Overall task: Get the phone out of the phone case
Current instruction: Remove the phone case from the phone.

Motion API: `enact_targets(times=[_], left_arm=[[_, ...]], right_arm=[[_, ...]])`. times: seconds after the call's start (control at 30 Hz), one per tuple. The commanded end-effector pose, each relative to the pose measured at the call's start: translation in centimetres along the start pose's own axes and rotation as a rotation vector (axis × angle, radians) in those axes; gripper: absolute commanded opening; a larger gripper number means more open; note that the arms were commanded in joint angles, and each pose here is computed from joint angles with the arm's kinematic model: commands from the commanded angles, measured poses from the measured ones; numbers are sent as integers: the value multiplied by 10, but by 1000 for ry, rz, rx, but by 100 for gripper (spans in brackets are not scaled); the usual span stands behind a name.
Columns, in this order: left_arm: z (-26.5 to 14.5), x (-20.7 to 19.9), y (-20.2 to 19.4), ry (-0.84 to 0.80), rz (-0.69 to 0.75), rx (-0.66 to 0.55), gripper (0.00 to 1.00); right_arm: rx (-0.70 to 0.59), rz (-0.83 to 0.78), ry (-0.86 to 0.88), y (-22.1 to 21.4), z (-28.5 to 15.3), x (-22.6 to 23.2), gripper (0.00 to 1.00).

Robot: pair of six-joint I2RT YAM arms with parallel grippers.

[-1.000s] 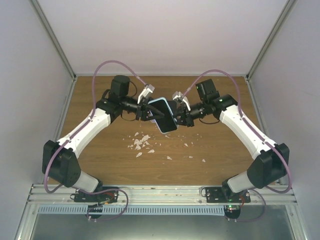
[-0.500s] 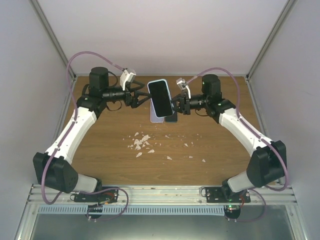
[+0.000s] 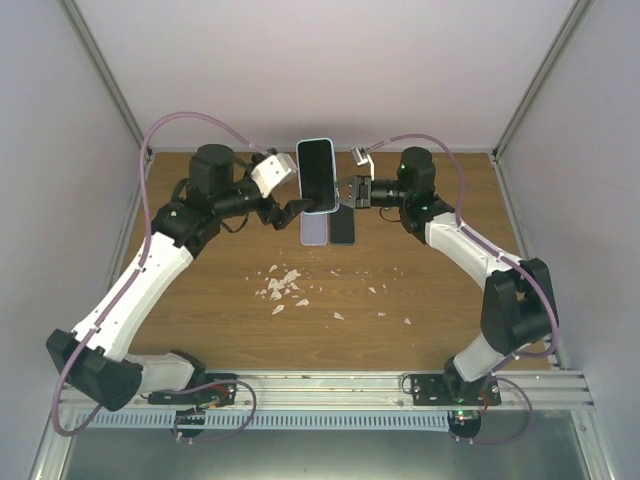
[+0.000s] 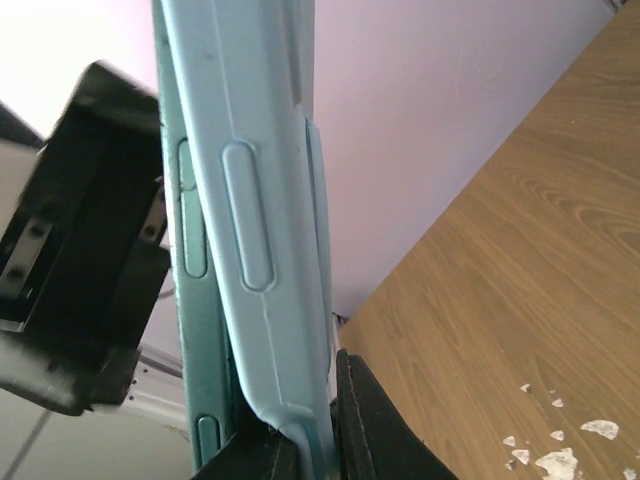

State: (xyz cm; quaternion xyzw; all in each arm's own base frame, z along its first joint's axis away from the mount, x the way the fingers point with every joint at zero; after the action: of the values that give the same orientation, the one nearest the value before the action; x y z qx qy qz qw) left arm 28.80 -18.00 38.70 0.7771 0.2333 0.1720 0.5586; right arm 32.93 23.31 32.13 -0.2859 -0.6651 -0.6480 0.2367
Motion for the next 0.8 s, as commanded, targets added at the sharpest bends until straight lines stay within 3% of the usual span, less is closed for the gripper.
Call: enact_targets(times=[0.0,0.3,0.77], left_arm=[[-10,-21,21,181,286,-9,93],[14,-60,28,296,527,8,92],[51,-72,12,308,580,87,86]], right_arm=[[-77,40,38,14,-3,9,1],[-103,214,3,5,-3,-7,1],[-142,372,-137,9,-5,-18,0]])
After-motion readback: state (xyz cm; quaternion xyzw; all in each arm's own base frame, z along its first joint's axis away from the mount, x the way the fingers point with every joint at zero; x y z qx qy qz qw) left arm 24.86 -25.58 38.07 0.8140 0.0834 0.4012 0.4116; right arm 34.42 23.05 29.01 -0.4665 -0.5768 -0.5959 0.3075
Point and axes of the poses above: each gripper's point midway between its finger pads, its own z axis out along the fingers, its own x axis along the line the jaws close on, y = z × x, the point moved 7 cm from there along -z, back along the fingers, and after that the axes turned 7 degrees about -z, right-handed, at the moved point
